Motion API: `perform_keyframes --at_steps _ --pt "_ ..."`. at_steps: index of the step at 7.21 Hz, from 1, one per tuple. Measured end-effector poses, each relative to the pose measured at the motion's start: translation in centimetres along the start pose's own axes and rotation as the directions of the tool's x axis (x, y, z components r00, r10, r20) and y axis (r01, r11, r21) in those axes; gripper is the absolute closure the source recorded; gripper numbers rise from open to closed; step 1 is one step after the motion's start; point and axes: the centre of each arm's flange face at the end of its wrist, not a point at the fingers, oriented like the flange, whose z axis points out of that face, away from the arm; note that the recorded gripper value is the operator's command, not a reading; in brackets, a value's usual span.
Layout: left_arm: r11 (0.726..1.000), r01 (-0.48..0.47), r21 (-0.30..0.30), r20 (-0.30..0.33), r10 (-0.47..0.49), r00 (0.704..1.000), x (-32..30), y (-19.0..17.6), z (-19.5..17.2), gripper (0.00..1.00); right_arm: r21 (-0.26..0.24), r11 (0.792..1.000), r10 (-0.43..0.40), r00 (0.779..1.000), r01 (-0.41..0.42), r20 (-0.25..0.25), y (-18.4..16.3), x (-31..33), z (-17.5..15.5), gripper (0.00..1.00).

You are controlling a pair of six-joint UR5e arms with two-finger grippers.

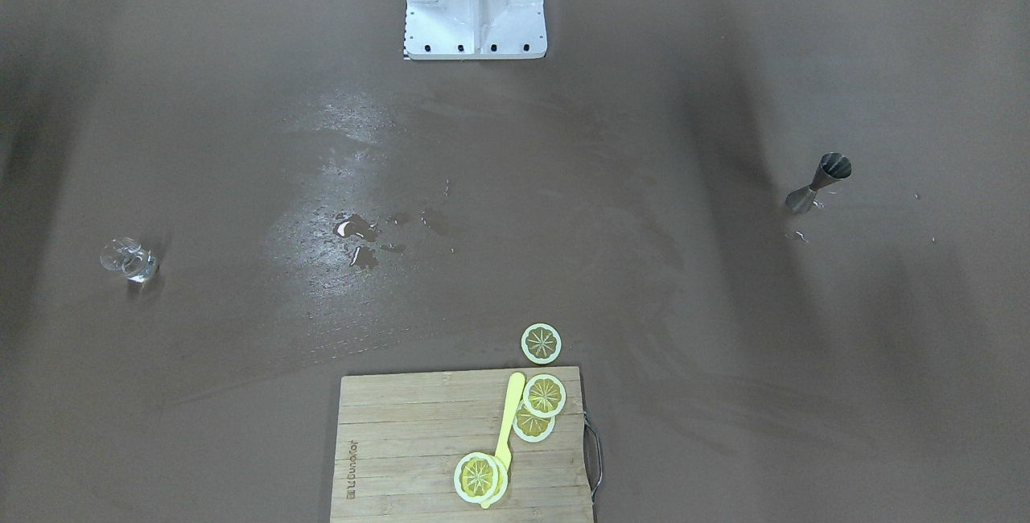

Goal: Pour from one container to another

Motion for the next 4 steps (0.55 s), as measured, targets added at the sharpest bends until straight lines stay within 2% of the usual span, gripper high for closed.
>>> perform_keyframes --at_steps 4 --pt "1.000 0.003 -0.002 0.000 -0.003 1.000 -0.07 0.04 0.12 0.01 -0.003 1.000 0.002 1.000 -0.002 -0.001 0.10 0.18 0.17 0.00"
